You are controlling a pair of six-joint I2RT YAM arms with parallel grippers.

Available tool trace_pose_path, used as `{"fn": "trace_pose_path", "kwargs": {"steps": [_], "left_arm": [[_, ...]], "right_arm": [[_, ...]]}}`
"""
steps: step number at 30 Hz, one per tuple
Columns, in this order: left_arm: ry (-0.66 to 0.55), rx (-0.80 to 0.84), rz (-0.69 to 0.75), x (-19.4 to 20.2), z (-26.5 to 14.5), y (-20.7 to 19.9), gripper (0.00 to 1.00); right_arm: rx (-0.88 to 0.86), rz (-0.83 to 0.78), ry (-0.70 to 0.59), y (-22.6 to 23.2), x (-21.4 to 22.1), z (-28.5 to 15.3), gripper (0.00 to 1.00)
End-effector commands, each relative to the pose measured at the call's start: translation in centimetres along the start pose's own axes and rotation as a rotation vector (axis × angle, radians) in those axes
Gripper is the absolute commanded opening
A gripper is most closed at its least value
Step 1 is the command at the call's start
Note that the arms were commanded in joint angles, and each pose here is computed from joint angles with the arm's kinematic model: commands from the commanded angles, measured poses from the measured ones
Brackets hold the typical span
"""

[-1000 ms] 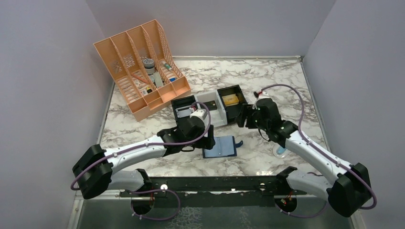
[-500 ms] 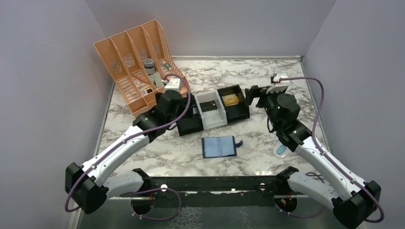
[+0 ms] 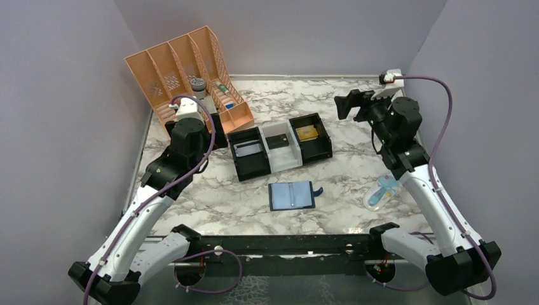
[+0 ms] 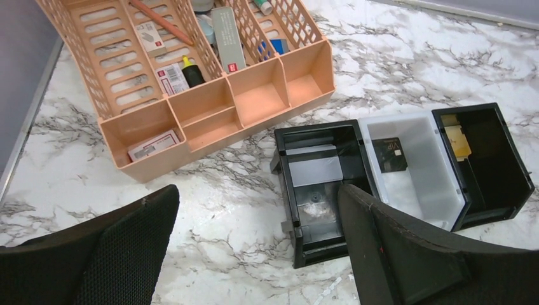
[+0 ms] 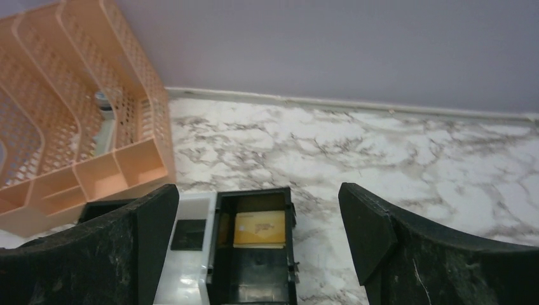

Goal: Take the credit cards out of the card holder

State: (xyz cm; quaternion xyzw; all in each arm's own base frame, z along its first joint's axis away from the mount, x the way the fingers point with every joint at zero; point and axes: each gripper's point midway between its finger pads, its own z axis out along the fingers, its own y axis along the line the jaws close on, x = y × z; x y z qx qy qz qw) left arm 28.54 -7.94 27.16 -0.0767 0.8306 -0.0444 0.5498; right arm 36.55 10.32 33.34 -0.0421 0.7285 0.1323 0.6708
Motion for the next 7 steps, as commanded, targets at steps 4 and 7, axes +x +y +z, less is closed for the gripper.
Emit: {"fn": "trace_pose_path", "kwargs": {"steps": [4,7], "left_arm": [[-0.062,-0.016,-0.022,-2.48,-1.57,0.63,0.99],[-0.058,-0.006,-0.021,-2.64,-1.5,0.34,0.99]], "right_arm": [[-0.168,-0.025,-0.119,3.4,-5.66,-1.89,1.0],[-0.12,0.014,-0.093,2.71,-5.42,-1.31,1.0]]}}
